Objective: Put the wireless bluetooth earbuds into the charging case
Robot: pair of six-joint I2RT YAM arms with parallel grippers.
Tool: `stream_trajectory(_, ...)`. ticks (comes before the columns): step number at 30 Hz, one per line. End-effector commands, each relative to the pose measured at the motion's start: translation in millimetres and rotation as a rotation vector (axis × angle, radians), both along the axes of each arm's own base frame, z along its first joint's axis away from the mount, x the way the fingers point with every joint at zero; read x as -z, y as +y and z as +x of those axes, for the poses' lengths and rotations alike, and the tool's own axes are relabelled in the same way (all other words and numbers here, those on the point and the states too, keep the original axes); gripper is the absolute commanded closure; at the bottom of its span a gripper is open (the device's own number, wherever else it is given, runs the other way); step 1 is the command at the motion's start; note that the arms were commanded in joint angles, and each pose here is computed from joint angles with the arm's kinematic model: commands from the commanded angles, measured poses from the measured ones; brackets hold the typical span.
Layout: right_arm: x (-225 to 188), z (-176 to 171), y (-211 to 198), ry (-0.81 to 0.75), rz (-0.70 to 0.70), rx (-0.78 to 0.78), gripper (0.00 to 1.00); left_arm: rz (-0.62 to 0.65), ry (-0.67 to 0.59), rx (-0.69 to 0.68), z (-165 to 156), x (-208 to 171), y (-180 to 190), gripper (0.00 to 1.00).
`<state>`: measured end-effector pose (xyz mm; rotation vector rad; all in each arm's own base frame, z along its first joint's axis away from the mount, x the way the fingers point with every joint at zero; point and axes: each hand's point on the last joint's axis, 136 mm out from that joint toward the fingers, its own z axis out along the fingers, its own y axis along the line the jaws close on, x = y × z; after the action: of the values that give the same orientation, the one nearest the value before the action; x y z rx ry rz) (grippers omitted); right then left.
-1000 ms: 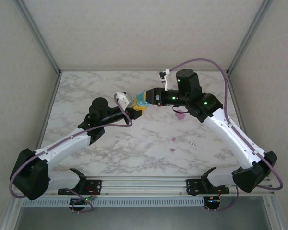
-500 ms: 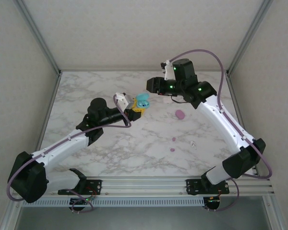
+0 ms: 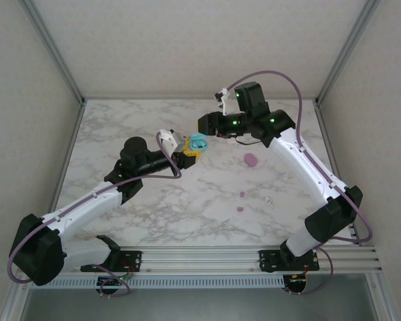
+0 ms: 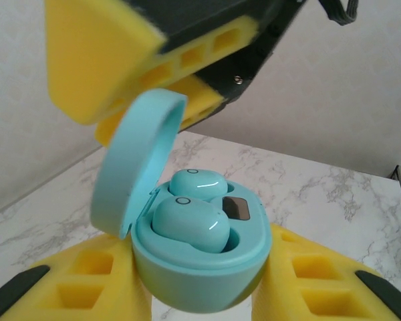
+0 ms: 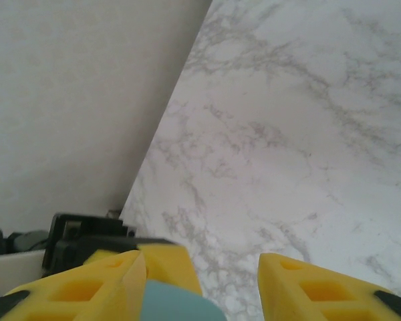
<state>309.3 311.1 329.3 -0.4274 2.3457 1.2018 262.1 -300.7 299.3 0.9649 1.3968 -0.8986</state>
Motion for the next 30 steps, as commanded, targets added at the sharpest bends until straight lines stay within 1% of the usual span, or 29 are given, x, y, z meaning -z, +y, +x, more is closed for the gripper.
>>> stream_trajectory(1, -10, -16, -6, 0.014, 0.076, -0.049, 0.51, -0.057, -0.06, 0.006, -3, -28, -2, 0.81)
stream_trajectory(5, -10, -19, -10, 0.076, 0.177, -0.064, 0.47, -0.072, -0.061, 0.018, -4, -33, -4, 0.81)
stream_trajectory(8, -13, -28, -7, 0.122, 0.252, -0.122, 0.44, -0.08, -0.065, 0.026, -4, -37, -5, 0.8)
stream_trajectory(13, -7, -35, -1, 0.202, 0.322, -0.191, 0.43, -0.124, -0.065, 0.032, -3, -44, -6, 0.8)
stream_trajectory(17, -7, -36, 7, 0.244, 0.4, -0.236, 0.46, -0.139, -0.069, 0.034, -2, -49, -7, 0.8)
stream_trajectory(20, -6, -37, 8, 0.259, 0.418, -0.25, 0.48, -0.141, -0.077, 0.029, -1, -50, -6, 0.8)
stream_trajectory(24, -6, -39, 9, 0.269, 0.435, -0.266, 0.56, -0.136, -0.076, 0.029, -1, -50, -7, 0.8)
stream_trajectory(30, -5, -43, 7, 0.279, 0.431, -0.274, 0.56, -0.126, -0.084, 0.008, 2, -48, -5, 0.8)
